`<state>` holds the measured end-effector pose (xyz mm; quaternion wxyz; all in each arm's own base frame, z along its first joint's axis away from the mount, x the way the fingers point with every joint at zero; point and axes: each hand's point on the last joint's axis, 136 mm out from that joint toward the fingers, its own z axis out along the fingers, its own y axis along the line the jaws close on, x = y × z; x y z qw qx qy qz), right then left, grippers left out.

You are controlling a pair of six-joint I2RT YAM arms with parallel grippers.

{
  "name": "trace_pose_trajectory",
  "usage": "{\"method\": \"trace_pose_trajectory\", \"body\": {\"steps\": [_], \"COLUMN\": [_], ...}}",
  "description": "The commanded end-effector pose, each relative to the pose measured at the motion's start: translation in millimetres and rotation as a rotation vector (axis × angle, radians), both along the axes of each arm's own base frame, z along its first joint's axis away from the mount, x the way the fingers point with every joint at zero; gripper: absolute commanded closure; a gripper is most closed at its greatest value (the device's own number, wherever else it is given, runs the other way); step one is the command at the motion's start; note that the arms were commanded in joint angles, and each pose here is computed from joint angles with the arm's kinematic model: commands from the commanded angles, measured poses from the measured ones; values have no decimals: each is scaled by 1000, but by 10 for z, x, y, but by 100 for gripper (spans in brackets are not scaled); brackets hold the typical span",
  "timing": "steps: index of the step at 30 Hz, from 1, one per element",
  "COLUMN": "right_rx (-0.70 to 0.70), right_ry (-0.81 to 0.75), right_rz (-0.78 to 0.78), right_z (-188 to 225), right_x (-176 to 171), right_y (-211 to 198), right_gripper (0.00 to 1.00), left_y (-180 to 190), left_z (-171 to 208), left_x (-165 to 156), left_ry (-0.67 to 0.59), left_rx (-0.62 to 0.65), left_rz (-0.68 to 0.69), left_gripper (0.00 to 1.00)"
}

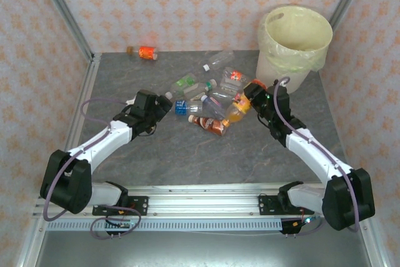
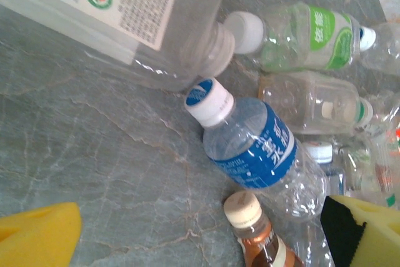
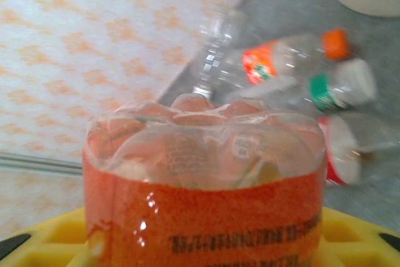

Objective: Put the plastic bottles in the bin

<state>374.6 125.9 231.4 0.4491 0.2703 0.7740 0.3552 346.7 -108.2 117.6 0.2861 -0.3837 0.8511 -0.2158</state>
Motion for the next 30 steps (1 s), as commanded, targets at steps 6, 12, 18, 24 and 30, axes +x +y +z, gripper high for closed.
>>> {"method": "trace_pose_trajectory", "body": {"steps": [6, 12, 18, 24, 30], "right_rx": [77, -19, -32, -113, -306], "right_ry": [-325, -425, -474, -486, -460], "right_rz": [121, -15, -216, -410, -550], "right_z": [1428, 2022, 2391, 2512, 2419], "right_x": [326, 622, 959, 1228, 1470], "right_y": [126, -404, -1126, -1724, -2228], "right_gripper": [48, 48, 49, 50, 49], "left_y": [-153, -185, -131, -38, 62], "left_z": [-25, -46, 12, 39, 44], "left_x": [19, -10, -67, -181, -305], "left_ry": [16, 21, 14, 0, 2], "left_rx": [4, -5, 11, 21, 48], "left_rz": [-26, -30, -24, -3, 10], "left_gripper": [0, 0, 0, 0, 0]}}
